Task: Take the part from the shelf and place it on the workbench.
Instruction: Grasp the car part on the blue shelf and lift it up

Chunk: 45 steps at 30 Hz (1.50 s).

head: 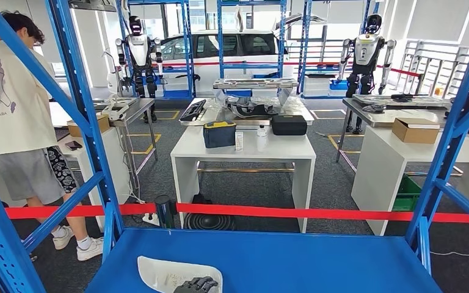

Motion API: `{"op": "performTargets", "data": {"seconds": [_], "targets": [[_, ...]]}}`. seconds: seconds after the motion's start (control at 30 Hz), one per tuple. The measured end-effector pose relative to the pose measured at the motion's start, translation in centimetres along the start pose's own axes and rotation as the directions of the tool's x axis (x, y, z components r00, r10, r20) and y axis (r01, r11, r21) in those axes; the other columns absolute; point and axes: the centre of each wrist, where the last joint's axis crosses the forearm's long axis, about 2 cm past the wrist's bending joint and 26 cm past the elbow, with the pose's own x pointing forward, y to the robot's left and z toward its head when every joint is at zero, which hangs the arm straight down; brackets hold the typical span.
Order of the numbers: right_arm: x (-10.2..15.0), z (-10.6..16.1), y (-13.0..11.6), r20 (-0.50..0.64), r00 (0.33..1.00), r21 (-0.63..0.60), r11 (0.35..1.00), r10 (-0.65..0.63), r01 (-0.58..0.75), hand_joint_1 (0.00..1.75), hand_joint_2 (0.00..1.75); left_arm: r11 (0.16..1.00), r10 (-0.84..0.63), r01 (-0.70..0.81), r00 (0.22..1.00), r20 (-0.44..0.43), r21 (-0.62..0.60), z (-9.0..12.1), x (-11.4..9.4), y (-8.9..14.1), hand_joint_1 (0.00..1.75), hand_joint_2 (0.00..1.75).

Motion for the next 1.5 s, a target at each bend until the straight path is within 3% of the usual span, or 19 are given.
{"op": "performTargets", "data": {"seconds": [0.57, 1.17, 1.5], "targets": [[0.0, 0.0, 0.0, 0.002, 1.000, 0.001, 1.000, -0.004, 0.004, 0.00, 0.00, 0.999, -0.038, 0.038, 0.999, 0.027, -0.001, -0.4, 0.4, 0.6, 0.00, 1.75], [-0.1, 0.0, 0.0, -0.001, 1.000, 0.001, 1.000, -0.004, 0.004, 0.00, 0.00, 0.991, -0.104, 0.096, 0.991, -0.088, -0.089, -0.2, 0.1, 0.2, 0.00, 1.75], [-0.2, 0.0, 0.1, -0.002, 1.000, 0.002, 1.000, -0.002, 0.002, 0.00, 0.00, 0.976, -0.189, 0.163, 0.964, -0.188, -0.146, 0.2, -2.4, 0.8, 0.00, 1.75]]}}
